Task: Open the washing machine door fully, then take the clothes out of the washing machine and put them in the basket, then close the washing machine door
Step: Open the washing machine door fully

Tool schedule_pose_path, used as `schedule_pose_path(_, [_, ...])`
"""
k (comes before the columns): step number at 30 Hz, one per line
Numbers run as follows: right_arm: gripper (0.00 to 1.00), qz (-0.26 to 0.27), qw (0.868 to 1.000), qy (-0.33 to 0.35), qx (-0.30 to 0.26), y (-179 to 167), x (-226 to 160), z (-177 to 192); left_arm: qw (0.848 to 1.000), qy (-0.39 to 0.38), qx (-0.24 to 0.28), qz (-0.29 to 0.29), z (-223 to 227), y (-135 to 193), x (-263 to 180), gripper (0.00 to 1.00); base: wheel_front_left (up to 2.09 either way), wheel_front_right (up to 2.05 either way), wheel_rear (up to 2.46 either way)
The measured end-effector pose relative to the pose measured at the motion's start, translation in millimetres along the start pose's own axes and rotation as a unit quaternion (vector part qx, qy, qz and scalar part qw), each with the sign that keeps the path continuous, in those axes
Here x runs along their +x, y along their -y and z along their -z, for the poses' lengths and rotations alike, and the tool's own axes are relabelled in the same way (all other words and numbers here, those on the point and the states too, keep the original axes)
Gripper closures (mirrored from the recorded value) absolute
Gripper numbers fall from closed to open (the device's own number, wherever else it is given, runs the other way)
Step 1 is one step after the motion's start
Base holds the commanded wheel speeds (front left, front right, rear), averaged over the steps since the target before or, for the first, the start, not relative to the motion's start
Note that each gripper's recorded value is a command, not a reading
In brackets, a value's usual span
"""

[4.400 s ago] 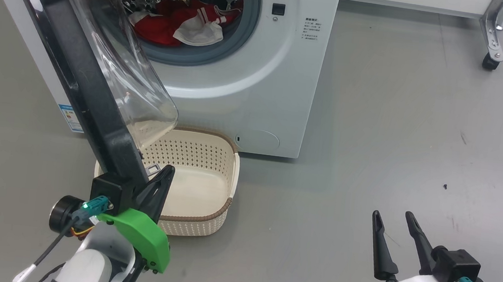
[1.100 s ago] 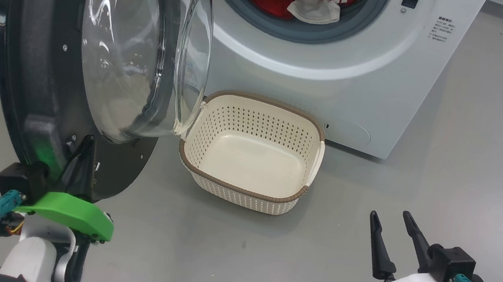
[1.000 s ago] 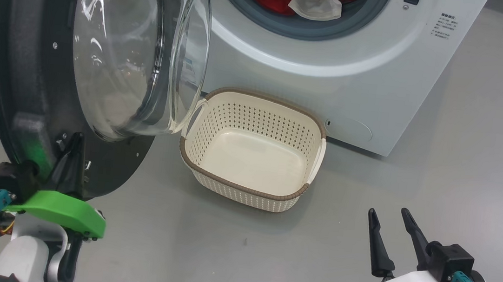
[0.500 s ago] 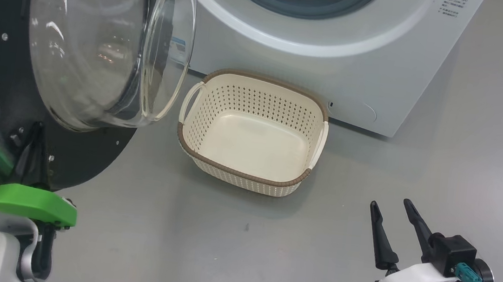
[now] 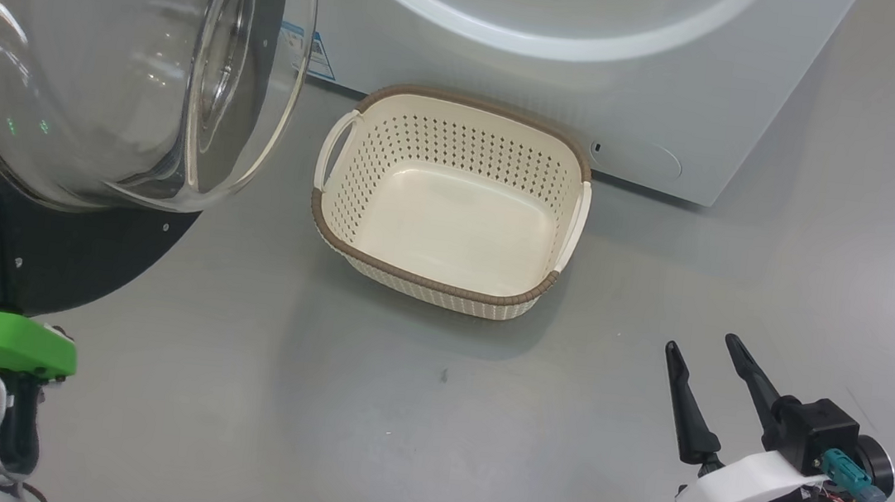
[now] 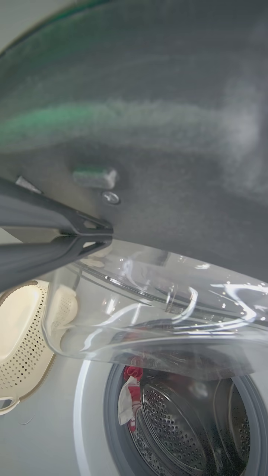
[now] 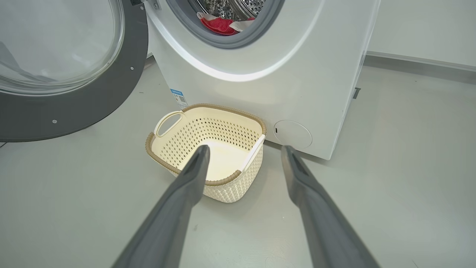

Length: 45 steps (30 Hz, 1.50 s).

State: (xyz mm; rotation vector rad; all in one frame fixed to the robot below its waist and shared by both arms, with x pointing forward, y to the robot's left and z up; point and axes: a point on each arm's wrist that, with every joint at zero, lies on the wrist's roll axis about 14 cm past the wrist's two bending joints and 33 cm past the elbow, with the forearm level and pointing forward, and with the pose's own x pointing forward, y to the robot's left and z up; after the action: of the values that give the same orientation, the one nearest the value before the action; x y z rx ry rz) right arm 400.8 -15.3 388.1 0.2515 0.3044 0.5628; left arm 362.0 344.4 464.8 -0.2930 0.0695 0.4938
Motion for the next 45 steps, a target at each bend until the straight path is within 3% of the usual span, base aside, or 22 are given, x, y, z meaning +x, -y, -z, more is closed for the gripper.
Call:
schedule_pose_path(7, [0.00, -0.002, 1.000, -0.008, -0.001, 6.8, 5.8, 3.7, 1.000, 0.004, -0.007, -0.021, -3.1, -11.0, 10.6, 1.00, 0.00, 0.00, 0.00])
schedule_pose_path(23, [0.00, 0.007, 0.999, -0.036, -0.005, 31.5, 12.9, 22.6, 0.997, 0.009, 0.029, -0.076, -12.3, -53.9, 39.2, 1.00, 0.00, 0.00, 0.00])
schedule_pose_path(45, [0.00, 0.007, 0.999, -0.032, -0.013, 30.0, 10.3, 16.4, 0.997, -0.009, 0.024, -0.069, -3.2, -54.6, 41.0, 1.00, 0.00, 0.00, 0.00])
